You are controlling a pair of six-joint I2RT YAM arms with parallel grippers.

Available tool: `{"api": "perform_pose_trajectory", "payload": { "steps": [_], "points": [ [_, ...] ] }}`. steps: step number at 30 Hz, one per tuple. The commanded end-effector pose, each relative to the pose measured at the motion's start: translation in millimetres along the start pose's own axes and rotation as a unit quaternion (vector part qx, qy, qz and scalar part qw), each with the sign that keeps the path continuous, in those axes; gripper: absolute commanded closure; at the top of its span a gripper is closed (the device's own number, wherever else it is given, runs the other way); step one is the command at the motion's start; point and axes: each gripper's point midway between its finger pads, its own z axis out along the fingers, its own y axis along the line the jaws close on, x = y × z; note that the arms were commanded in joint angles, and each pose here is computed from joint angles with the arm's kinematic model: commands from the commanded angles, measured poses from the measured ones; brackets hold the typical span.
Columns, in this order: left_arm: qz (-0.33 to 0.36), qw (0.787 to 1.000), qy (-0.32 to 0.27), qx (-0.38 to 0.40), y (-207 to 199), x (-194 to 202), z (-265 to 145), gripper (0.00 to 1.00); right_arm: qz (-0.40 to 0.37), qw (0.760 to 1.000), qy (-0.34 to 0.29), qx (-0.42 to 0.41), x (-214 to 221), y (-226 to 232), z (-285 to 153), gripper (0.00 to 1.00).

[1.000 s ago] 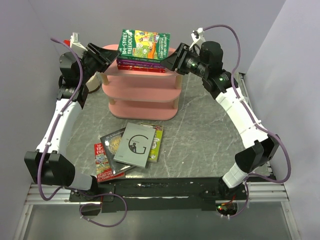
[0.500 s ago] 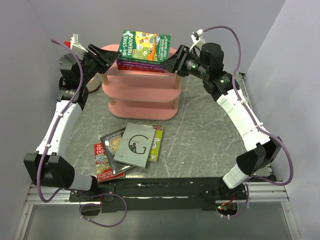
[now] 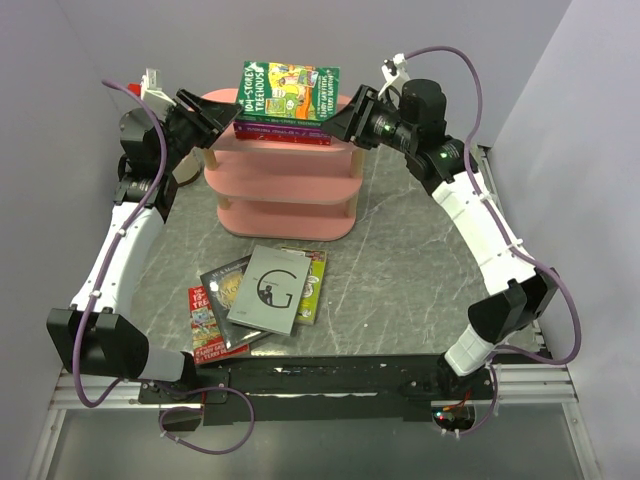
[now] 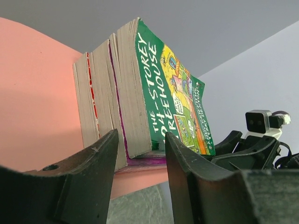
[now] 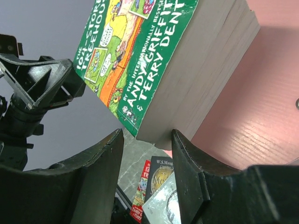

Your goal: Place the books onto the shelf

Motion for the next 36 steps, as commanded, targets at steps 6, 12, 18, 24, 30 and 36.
{"api": "perform_pose_trajectory", "payload": {
  "steps": [6, 12, 18, 24, 30, 36],
  "points": [
    [0.014, 0.998, 0.022, 0.065, -41.7, 9.7, -8.6, 0.5, -0.011, 0.999, -0.011, -0.042, -13.9, 22.5, 6.5, 0.47],
    [0.015, 0.997, 0.026, 0.064, -40.1, 9.3, -3.9, 0.5, -0.009, 0.999, -0.008, -0.041, -11.4, 20.0, 8.3, 0.47],
    [0.018, 0.998, 0.019, 0.056, -35.8, 6.6, -4.7, 0.48, -0.01, 0.999, -0.011, -0.041, -11.9, 19.3, 5.8, 0.46],
    [0.019, 0.998, 0.002, 0.052, -35.2, -6.0, -9.2, 0.39, -0.015, 0.999, -0.018, -0.038, -16.6, 20.4, 0.2, 0.43],
    [0.016, 0.999, -0.008, 0.041, -27.9, -17.2, -10.8, 0.33, -0.013, 0.999, -0.025, -0.028, -21.0, 15.4, -6.0, 0.38],
    [0.012, 0.999, -0.025, 0.03, -22.3, -31.2, -16.8, 0.29, -0.014, 0.999, -0.042, -0.018, -32.3, 13.0, -22.8, 0.31]
  ]
}}
